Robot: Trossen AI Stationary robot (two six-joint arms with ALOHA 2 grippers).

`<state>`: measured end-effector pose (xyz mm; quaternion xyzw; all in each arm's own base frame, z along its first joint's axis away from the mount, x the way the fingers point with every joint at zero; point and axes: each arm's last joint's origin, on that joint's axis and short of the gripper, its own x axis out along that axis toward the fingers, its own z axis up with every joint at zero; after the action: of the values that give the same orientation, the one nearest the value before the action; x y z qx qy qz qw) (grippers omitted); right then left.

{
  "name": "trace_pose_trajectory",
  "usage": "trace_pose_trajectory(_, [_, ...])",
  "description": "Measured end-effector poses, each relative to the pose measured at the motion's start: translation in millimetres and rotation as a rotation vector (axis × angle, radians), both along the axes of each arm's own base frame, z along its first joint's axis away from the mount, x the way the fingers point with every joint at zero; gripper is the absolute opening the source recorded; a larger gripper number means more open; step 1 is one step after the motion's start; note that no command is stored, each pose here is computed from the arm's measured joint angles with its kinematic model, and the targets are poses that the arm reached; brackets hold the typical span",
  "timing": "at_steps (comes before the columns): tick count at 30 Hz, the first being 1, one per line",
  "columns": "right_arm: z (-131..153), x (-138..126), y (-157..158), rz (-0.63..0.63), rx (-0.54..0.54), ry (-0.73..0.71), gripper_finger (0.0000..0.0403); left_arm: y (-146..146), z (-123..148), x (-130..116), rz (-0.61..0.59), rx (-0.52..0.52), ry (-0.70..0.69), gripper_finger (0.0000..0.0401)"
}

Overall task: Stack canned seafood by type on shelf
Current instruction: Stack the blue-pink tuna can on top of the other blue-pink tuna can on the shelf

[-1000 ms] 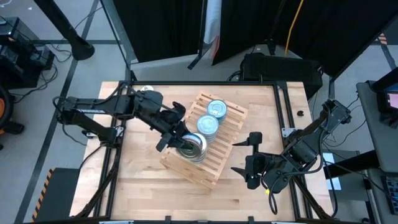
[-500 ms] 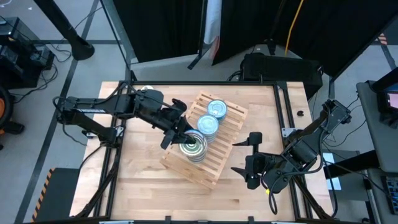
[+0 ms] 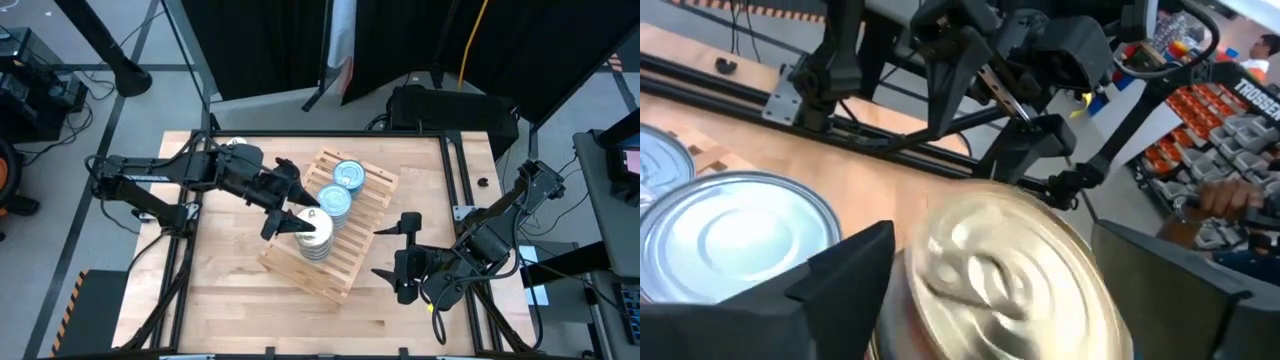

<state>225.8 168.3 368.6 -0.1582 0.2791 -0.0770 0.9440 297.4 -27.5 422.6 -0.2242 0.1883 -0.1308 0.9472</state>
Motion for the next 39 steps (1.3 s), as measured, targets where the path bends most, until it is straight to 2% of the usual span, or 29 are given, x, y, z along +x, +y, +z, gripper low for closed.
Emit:
trace_pose_trajectory(3, [0,0,0,0.000,0.000,0.000,0.0396,0,0,0,-0.005,0.022,-0.009,0.0360])
trace_pose_trajectory(8, [0,0,0,0.000,-0.001,0.001,0.0396,1,1,0,0.010,0.067,-0.026,0.0365])
trace_pose_trajectory(12, [0,0,0,0.000,-0.001,0.002,0.0396,3,15,-10,0.063,0.123,-0.013,0.0365])
trace_pose_trajectory(17, [0,0,0,0.000,-0.003,0.005,0.0396,12,39,-50,0.228,0.304,0.037,0.0339])
trace_pose_trajectory(25, [-1,-1,0,-0.010,0.011,0.002,0.0396,30,40,-120,0.617,0.513,0.197,0.0269])
trace_pose_trajectory(28, [-1,0,0,-0.011,0.012,0.002,0.0396,38,29,-139,0.757,0.557,0.298,0.0242])
trace_pose_trajectory(33, [0,0,0,-0.013,0.008,-0.001,0.0396,49,-3,-150,0.905,0.536,0.396,0.0208])
trace_pose_trajectory(39, [0,0,0,-0.006,0.002,-0.004,0.0396,61,-69,-149,1.233,0.614,0.524,0.0198])
